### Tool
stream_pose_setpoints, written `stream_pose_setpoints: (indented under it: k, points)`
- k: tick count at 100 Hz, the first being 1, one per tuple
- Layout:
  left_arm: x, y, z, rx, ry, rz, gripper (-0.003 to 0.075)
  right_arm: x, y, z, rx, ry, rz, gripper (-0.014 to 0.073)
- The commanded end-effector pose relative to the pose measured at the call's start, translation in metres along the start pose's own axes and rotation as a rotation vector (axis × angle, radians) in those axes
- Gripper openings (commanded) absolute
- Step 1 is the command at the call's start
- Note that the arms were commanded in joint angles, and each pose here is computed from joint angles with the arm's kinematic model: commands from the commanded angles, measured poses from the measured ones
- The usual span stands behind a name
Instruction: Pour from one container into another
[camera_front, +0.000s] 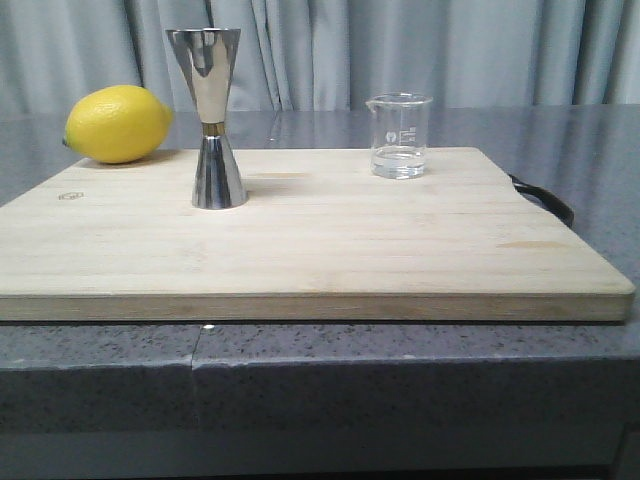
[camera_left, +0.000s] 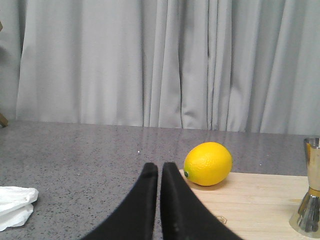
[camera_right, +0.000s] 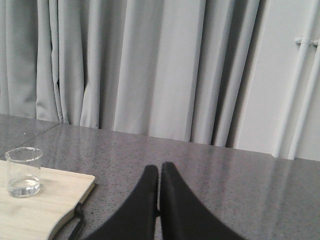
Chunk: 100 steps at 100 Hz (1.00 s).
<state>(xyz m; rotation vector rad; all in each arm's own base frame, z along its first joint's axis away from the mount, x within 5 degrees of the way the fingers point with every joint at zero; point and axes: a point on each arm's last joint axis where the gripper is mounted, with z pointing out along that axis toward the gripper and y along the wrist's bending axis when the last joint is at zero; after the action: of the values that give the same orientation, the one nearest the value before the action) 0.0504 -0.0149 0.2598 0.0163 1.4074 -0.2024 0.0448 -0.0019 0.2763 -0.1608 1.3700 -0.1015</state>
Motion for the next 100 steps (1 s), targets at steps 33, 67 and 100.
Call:
stream_pose_setpoints:
  k: [33, 67, 100]
  points:
    - [-0.008, -0.001, 0.001, 0.002, -0.019, -0.035, -0.0019, -0.01, 0.0, 0.0, -0.015, -0.042, -0.004, -0.0071]
    - [-0.008, -0.001, 0.001, 0.002, -0.019, -0.035, -0.0019, -0.01, 0.0, 0.0, -0.015, -0.042, -0.004, -0.0071]
    - [0.003, 0.008, -0.001, -0.108, 0.118, -0.091, -0.0019, -0.01, 0.0, 0.0, -0.015, -0.042, -0.004, -0.0071]
